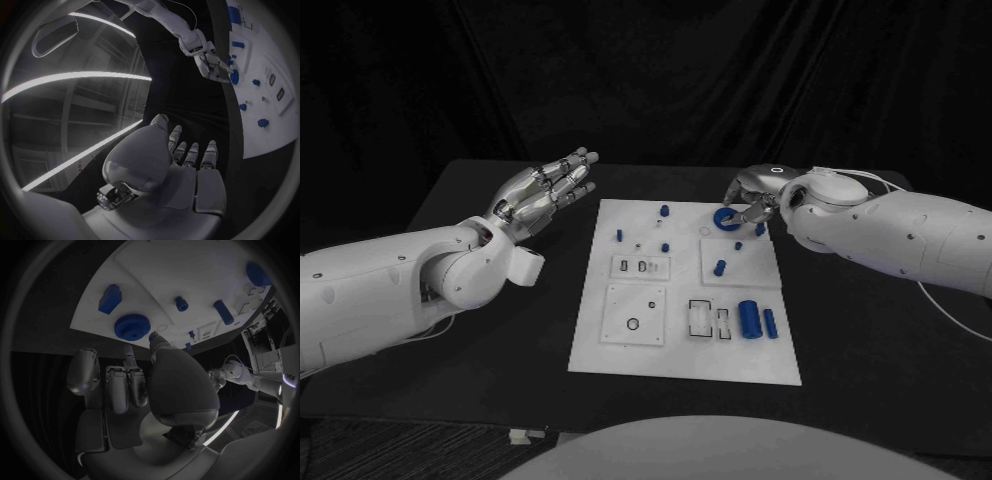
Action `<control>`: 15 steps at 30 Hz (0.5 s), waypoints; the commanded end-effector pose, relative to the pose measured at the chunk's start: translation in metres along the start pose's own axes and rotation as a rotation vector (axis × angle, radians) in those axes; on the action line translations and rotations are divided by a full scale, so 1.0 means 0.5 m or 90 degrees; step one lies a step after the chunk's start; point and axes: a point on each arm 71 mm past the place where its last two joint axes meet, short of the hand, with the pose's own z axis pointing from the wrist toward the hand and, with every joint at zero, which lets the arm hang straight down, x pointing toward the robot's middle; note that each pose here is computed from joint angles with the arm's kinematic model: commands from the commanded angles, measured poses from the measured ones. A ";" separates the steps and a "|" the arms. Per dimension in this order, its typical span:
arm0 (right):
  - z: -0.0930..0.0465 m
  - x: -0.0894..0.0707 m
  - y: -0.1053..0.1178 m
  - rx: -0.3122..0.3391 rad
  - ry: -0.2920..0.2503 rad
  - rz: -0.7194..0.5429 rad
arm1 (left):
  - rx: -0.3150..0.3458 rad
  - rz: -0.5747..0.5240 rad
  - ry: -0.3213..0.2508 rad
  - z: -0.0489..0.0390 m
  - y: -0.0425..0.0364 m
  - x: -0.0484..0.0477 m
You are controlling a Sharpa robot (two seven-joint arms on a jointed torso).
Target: Assemble the parts on the task board
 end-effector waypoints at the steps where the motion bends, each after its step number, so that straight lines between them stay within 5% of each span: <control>1: -0.001 0.008 0.000 0.004 0.012 -0.004 | 0.007 -0.005 0.007 0.000 -0.001 0.003; 15: 0.004 0.027 -0.005 0.026 0.043 -0.007 | 0.004 -0.007 0.009 -0.002 -0.001 0.004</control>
